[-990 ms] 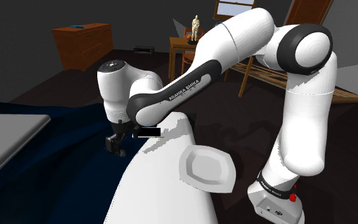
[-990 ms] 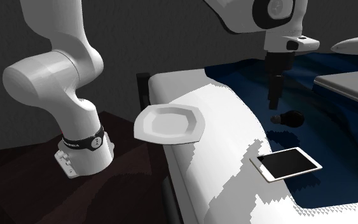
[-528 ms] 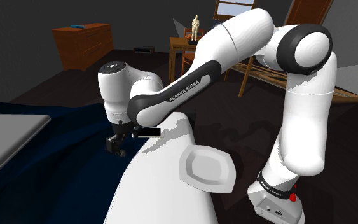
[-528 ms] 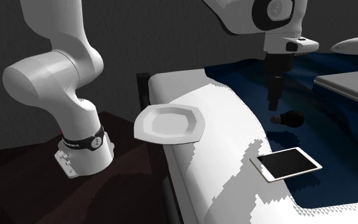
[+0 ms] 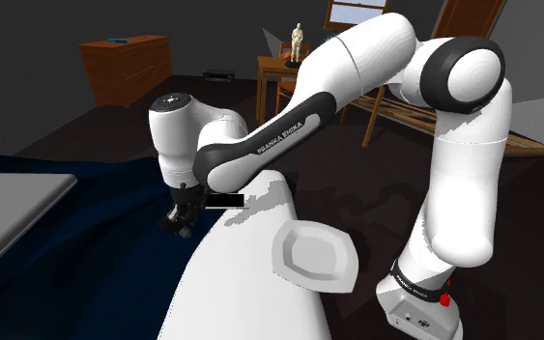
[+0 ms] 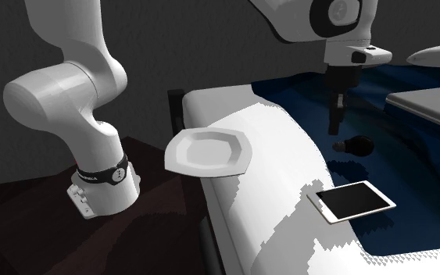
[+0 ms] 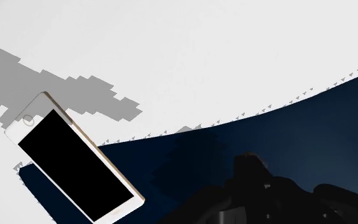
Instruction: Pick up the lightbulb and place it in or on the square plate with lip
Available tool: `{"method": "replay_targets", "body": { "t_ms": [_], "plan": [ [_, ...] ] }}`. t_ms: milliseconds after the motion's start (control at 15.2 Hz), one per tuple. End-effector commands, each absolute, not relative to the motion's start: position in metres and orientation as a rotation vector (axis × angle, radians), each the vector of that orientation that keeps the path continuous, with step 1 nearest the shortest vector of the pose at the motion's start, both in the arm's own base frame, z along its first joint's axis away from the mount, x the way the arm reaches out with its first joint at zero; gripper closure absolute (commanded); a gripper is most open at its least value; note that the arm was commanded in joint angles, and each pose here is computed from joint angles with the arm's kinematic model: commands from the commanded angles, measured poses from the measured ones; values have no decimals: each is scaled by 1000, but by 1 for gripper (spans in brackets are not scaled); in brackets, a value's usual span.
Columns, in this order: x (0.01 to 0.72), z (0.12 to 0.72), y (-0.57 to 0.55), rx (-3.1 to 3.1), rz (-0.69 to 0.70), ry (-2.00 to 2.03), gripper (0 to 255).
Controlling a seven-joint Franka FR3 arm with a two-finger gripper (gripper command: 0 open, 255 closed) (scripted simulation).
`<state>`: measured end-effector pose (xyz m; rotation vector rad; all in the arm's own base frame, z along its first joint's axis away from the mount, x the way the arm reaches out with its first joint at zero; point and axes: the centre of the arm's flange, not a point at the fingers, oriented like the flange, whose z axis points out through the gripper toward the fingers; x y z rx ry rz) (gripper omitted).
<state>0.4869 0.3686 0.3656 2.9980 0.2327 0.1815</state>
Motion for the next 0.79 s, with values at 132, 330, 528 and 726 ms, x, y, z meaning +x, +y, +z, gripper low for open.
{"method": "replay_targets", "body": {
  "t_ms": [132, 330, 528, 726],
  "plan": [
    [487, 366, 369, 2998, 182, 233, 0],
    [520, 360, 380, 3043, 217, 150, 0],
    [546, 357, 387, 3076, 245, 85, 0],
    [548, 342, 386, 3076, 245, 85, 0]
  ]
}}
